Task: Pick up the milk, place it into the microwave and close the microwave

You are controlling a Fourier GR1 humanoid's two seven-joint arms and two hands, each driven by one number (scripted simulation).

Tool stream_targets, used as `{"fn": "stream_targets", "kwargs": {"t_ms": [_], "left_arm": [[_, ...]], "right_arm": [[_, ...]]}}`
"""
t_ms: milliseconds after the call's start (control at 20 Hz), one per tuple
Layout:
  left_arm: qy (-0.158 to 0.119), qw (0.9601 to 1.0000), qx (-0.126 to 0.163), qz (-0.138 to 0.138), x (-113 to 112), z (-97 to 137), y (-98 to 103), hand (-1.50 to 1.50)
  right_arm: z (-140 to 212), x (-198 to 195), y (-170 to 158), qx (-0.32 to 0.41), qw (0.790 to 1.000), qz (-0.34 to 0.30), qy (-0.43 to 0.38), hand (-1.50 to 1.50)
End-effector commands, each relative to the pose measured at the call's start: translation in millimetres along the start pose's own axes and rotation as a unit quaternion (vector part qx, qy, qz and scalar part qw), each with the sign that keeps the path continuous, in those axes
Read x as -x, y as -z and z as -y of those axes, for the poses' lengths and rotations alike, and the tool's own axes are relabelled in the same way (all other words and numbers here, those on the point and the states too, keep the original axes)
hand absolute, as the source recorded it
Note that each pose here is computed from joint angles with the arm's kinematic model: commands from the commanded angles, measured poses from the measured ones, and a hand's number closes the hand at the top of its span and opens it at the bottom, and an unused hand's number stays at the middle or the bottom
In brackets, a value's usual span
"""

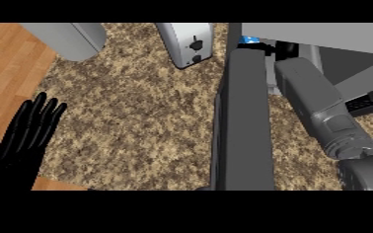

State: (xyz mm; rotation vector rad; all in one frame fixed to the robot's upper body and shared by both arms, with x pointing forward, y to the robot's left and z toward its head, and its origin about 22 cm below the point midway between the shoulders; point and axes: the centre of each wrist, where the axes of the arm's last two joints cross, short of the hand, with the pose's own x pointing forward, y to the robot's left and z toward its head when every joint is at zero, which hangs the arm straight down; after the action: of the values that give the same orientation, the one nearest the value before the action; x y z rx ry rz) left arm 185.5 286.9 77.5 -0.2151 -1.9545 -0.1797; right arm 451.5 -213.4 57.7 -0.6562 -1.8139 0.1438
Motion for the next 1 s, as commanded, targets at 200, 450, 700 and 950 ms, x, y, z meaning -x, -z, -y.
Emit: {"fn": "stream_targets", "kwargs": {"t_ms": [200, 450, 700, 950], "left_arm": [[0.004, 0.9999, 0.01, 0.004, 2, 15, 6, -1.5], [-0.001, 0.9999, 0.004, -0.013, 10, 20, 2, -1.5], [-0.01, 0.9998, 0.017, -0.003, 6, 32, 3, -1.5], [-0.006, 1.0, 0.006, -0.003, 3, 38, 6, -1.5]], "right_arm": [[9, 14, -5, -0.002, 1.0, -0.01, 0.007, -1.5], [15, 26, -11, -0.014, 1.0, -0.015, 0.005, -1.5], [10, 35, -23, -0.038, 0.999, -0.014, 0.03, -1.5], [24, 49, -26, -0.033, 0.998, -0.008, 0.059, -1.5]]}}
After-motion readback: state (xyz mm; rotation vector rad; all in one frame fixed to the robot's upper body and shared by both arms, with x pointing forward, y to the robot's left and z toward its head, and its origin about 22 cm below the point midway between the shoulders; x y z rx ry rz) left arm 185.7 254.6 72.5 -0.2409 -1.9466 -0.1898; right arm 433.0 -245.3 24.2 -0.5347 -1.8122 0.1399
